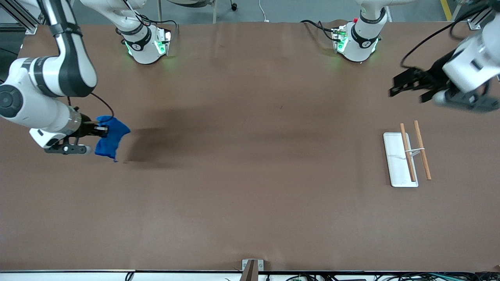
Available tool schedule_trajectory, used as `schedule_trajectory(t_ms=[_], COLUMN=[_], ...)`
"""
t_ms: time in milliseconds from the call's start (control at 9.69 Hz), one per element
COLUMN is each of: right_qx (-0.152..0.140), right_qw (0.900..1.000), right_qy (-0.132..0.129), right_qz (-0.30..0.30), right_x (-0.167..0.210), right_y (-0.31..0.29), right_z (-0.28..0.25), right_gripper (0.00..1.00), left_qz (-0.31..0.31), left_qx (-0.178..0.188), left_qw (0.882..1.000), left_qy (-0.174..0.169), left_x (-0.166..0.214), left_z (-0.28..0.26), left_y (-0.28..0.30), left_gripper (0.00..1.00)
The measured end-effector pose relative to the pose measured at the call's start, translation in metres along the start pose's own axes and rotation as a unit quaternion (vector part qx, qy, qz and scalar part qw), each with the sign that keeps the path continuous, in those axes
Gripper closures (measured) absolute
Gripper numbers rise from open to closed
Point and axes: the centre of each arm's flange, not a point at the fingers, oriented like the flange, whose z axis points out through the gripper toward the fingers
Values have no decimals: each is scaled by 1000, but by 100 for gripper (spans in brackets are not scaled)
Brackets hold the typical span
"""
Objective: Right arm passes towel to left arm to hang
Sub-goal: 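Lift the towel with the right gripper while the left gripper approaches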
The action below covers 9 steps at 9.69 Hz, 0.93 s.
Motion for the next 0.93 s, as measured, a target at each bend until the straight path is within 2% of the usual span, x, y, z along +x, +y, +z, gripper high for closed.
schedule_trajectory(t_ms=[206, 310, 516, 723, 929], right_qx=[111, 152, 243, 323, 394], right_qw=[994, 988, 969, 945, 918], right_qy=[24, 37, 44, 30, 11], right_qz=[8, 9, 20, 37, 42], right_x=[0, -1, -8, -18, -31], right_y=[-65, -95, -153, -197, -237], right_z=[-10, -15, -25, -32, -54], right_gripper=[93, 93, 93, 93, 93], left_qz=[-4, 2, -6, -17, -33], left_qx=[-120, -183, -291, -393, -491], left_qw=[993, 983, 956, 918, 868], left_qy=[-15, -21, -40, -49, -61], left_x=[46, 64, 87, 103, 106], left_z=[60, 89, 140, 179, 217], left_y=[-2, 4, 15, 15, 35], left_gripper=[0, 0, 0, 0, 0])
